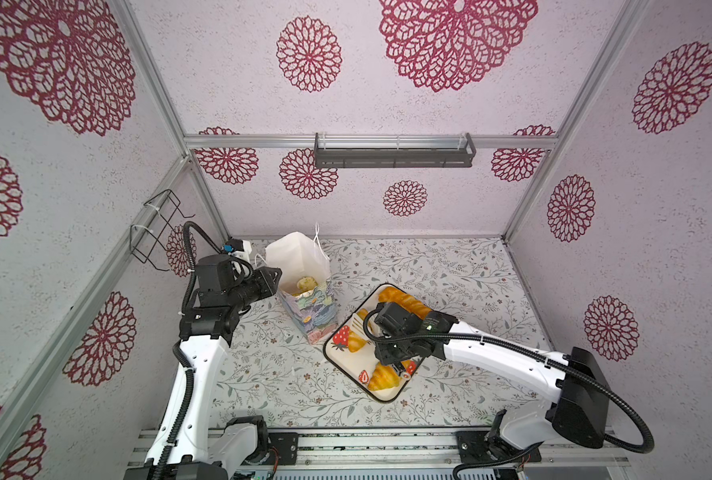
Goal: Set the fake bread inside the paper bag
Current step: 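Lower the tongs onto the croissant farthest from the robot and squeeze, then lift the croissant in the tongs and carry it over the bag opening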
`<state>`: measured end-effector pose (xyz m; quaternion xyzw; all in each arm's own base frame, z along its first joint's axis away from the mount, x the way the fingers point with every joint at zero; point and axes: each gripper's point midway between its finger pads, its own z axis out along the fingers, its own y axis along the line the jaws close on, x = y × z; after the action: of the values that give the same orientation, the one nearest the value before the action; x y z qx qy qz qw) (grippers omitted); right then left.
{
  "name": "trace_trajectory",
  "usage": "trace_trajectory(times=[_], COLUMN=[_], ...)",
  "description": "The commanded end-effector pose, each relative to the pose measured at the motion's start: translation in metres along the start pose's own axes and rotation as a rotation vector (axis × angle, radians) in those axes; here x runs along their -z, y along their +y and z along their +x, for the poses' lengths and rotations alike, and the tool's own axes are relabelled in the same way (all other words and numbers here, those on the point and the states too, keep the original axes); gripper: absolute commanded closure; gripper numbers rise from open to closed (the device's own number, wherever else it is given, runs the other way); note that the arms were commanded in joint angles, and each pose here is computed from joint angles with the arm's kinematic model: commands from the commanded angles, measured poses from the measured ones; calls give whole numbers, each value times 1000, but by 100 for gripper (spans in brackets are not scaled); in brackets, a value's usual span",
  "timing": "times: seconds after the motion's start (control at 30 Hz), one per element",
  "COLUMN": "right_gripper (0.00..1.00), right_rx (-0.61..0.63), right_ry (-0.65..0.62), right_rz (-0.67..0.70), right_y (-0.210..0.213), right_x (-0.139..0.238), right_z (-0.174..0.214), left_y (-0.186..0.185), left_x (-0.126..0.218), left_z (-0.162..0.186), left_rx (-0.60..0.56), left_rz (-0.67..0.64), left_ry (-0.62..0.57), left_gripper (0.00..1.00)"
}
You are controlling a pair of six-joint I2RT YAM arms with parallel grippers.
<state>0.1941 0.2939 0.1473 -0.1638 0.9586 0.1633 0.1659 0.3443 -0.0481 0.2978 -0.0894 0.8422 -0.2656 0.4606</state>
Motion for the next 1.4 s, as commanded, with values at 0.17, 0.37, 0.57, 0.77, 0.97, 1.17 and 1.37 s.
trace_trajectory(times=[0.17, 0.37, 0.57, 0.77, 0.97, 1.17, 1.37], right_gripper=[70, 70, 70, 70, 70, 70, 70], right_rx=[28, 51, 83, 121, 158, 201, 243], right_ry=[-155, -213, -278, -337, -372, -412, -438], right_rz=[33, 49, 50, 26, 6, -21, -51], right_y=[-9, -9, -5, 6, 15, 28, 45], right_x=[50, 74, 100, 125, 141, 158, 170], right_z=[-34, -49, -66, -83, -94, -106, -117], left_y=[-7, -6, 2, 12, 14, 18, 18], left_x=[3, 4, 1, -1, -3, -5, -6], left_z=[-4, -5, -3, -1, 1, 3, 4], left_rx=[-26, -29, -25, -23, -16, -11, -11], left_rz=[15, 10, -32, -82, -88, -102, -102], left_ry=[-11, -14, -4, 8, 24, 37, 41], left_gripper=[73, 74, 74, 74, 74, 74, 74])
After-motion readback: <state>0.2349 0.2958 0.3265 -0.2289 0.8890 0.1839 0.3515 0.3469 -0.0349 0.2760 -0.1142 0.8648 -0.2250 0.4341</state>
